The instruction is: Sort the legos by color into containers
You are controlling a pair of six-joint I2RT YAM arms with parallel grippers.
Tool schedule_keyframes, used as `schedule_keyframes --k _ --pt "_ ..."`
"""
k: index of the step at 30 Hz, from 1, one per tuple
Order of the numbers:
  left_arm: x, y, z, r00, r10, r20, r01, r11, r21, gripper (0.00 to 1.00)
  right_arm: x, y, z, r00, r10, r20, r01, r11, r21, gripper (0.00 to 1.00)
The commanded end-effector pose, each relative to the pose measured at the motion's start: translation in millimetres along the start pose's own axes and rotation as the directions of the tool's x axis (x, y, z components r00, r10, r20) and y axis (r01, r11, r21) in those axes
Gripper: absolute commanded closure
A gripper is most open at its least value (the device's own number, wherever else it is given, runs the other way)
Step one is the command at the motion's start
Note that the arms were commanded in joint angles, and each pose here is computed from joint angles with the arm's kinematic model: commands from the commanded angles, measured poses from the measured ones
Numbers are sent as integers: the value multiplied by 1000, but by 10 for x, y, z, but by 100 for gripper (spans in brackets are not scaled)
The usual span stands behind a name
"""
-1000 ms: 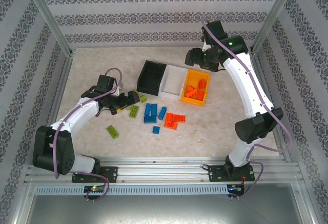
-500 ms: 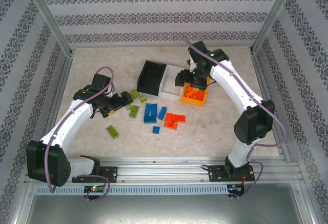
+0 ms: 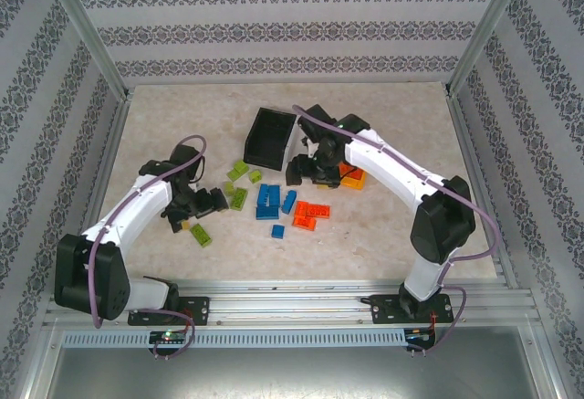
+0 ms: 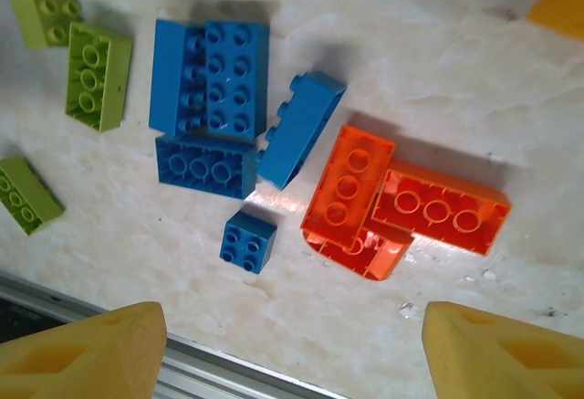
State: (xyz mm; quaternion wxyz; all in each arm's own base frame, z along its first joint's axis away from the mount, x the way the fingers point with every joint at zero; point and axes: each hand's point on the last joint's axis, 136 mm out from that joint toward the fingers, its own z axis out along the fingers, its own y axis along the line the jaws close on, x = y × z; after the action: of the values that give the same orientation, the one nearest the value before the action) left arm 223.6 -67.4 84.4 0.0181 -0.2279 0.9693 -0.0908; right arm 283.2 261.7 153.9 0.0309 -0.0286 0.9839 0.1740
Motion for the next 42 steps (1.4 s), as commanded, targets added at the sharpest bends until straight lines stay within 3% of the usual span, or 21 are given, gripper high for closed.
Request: schedule_keyframes --k 1,13,19,28,35,42 --pt "200 278 101 997 -32 -65 26 995 -93 3 76 -69 22 999 33 0 -33 997 74 25" --pt "120 220 381 971 -224 -85 217 972 -85 13 143 -70 48 1000 15 17 -15 999 28 26" --pt "93 304 528 958 -285 -45 279 955 -104 22 100 -157 111 1000 21 19 -21 999 -31 27" --pt "42 414 671 961 -276 -25 268 949 -164 42 12 -369 29 999 24 25 -22 999 -42 27" --pt "-24 395 650 980 -197 -39 187 965 -184 71 -95 -496 -140 992 78 94 -75 996 -40 27" --pt "-239 214 388 993 -109 35 112 987 -117 74 -157 -597 -191 988 115 108 -110 993 -47 27"
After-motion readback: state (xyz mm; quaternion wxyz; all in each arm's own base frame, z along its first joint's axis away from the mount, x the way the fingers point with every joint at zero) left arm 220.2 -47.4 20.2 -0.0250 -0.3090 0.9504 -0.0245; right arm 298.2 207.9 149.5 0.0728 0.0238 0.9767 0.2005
